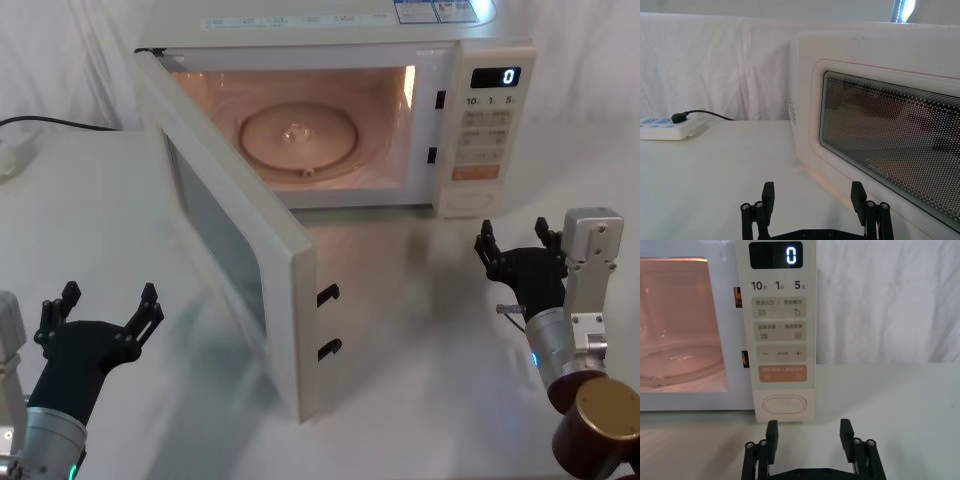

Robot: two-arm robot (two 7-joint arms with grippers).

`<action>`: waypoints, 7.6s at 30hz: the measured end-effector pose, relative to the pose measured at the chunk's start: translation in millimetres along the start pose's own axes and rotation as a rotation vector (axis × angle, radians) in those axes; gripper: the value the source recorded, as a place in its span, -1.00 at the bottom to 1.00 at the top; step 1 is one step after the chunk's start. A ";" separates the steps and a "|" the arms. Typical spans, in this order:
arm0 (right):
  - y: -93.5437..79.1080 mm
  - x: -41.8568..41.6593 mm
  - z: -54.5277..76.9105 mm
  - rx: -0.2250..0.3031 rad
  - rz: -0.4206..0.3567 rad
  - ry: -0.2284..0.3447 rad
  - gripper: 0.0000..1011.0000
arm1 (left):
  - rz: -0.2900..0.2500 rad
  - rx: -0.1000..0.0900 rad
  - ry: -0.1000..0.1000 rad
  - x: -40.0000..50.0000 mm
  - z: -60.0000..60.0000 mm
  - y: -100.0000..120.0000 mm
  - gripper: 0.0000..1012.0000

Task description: Press the button to open the microwave door with one hand; close the microwave door with the other hand.

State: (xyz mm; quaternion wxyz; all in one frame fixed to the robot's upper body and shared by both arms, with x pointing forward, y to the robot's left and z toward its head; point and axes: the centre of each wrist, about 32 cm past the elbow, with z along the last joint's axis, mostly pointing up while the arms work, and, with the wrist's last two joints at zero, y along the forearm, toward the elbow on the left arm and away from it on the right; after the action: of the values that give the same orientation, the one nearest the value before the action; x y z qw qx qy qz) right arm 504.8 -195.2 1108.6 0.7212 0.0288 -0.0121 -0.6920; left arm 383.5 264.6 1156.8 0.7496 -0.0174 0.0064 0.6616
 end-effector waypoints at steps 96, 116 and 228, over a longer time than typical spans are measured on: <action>0.0 0.0 0.0 0.000 0.000 0.000 0.98 | -0.108 -0.175 -0.039 -27.7 52.3 -43.9 -1.00; 0.0 0.0 0.0 0.000 0.000 0.000 0.98 | -0.202 -0.174 -0.001 -44.3 60.6 -73.1 -1.00; 0.0 0.0 0.0 0.000 0.000 0.000 0.98 | -0.324 -0.164 -0.139 -129.3 69.1 -224.6 -1.00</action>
State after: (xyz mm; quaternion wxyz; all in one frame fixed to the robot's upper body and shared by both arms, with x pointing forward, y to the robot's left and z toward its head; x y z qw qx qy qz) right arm 504.8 -195.2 1108.6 0.7212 0.0288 -0.0122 -0.6920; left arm 589.4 110.9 1234.0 0.8410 -0.0335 -0.1021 0.5302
